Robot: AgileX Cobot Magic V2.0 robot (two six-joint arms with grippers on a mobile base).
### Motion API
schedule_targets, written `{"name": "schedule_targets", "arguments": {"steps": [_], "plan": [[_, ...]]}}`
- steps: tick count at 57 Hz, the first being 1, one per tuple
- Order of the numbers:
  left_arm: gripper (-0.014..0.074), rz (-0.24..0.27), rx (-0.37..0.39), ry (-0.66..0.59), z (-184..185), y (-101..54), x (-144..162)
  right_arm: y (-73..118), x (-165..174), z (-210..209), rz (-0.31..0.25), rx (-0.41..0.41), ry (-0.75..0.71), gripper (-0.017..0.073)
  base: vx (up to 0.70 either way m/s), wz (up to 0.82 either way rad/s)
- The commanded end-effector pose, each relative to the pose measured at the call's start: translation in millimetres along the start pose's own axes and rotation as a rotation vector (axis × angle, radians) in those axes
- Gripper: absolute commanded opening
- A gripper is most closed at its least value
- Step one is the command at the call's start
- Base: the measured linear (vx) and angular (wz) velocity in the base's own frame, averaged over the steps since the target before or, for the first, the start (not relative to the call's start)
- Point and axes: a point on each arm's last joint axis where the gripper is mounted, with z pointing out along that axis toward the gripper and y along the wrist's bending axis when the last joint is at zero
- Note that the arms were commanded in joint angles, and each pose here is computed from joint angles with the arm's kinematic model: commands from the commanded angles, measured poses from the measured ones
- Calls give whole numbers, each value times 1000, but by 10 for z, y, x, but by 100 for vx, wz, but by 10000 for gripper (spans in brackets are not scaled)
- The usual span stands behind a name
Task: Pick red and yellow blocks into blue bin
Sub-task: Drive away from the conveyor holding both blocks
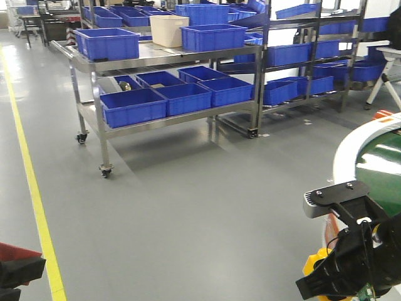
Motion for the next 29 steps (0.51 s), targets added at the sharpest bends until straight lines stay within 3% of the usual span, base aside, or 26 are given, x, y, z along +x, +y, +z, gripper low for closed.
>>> {"name": "schedule_targets", "arguments": {"steps": [1, 29], "plan": [[335, -8, -6, -104, -87, -11, -129, -6, -84, -156, -14, 12, -101, 244, 16, 20], [335, -8, -6, -104, -87, -11, -129, -6, -84, -156, -14, 12, -101, 244, 23, 14]]}}
